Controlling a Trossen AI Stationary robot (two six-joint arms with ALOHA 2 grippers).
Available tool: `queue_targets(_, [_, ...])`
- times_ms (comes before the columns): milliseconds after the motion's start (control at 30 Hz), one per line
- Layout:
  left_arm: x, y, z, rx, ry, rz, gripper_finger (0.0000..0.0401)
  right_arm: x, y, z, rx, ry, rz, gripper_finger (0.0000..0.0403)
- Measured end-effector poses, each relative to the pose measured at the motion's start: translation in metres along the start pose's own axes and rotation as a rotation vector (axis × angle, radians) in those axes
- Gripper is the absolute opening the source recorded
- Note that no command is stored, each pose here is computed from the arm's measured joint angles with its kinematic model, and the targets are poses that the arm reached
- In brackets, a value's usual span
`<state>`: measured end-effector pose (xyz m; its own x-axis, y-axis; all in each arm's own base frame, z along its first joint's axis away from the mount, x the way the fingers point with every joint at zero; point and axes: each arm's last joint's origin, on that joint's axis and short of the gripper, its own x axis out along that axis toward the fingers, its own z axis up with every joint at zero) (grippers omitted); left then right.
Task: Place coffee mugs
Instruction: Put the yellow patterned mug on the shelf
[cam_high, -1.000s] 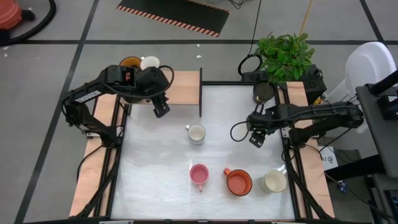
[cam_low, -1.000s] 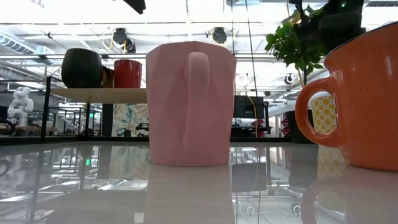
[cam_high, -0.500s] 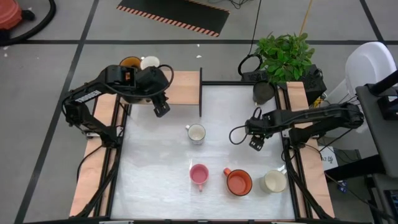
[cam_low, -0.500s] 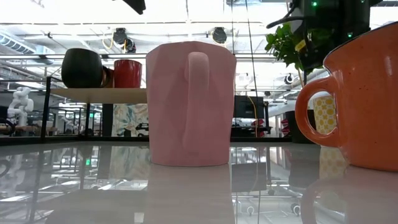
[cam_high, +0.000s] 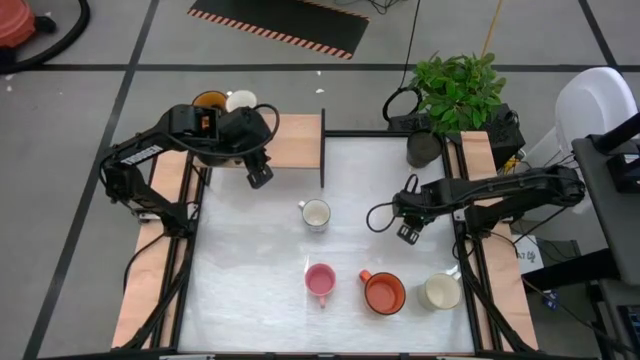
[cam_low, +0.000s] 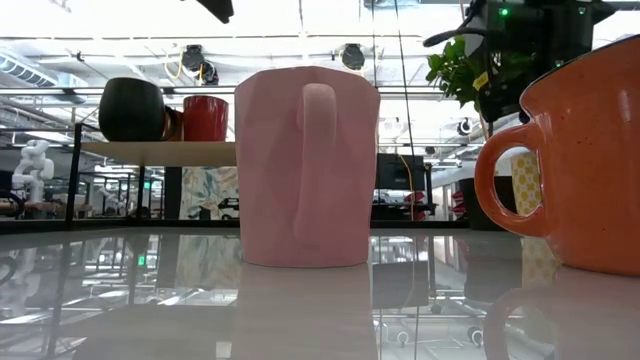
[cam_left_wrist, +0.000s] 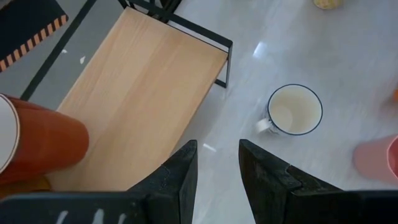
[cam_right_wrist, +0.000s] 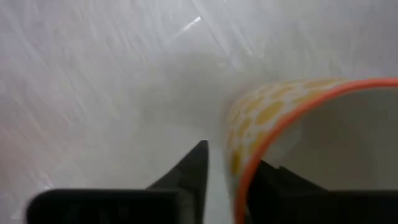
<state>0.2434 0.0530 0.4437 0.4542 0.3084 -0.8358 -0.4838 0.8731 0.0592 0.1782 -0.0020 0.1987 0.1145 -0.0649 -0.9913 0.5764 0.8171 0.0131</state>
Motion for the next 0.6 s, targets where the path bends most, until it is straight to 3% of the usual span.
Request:
queue_targets(100, [0.000, 0.000, 0.000, 0.014, 0.001, 0.000, 0.0122, 0.000, 0.003, 0.001, 0.019, 0.007, 0.060, 0.0014])
queue_targets(333, [0.000, 0.000, 0.000, 0.017, 0.000, 0.000, 0.0122, -0.008, 0.011, 0.008, 0.130, -0.019, 0.144, 0.0016])
queue_targets(600, [0.000, 0.000, 0.000, 0.017, 0.000, 0.000, 0.0122, -0.050, 0.021, 0.027, 0.167, -0.151, 0.192, 0.0009])
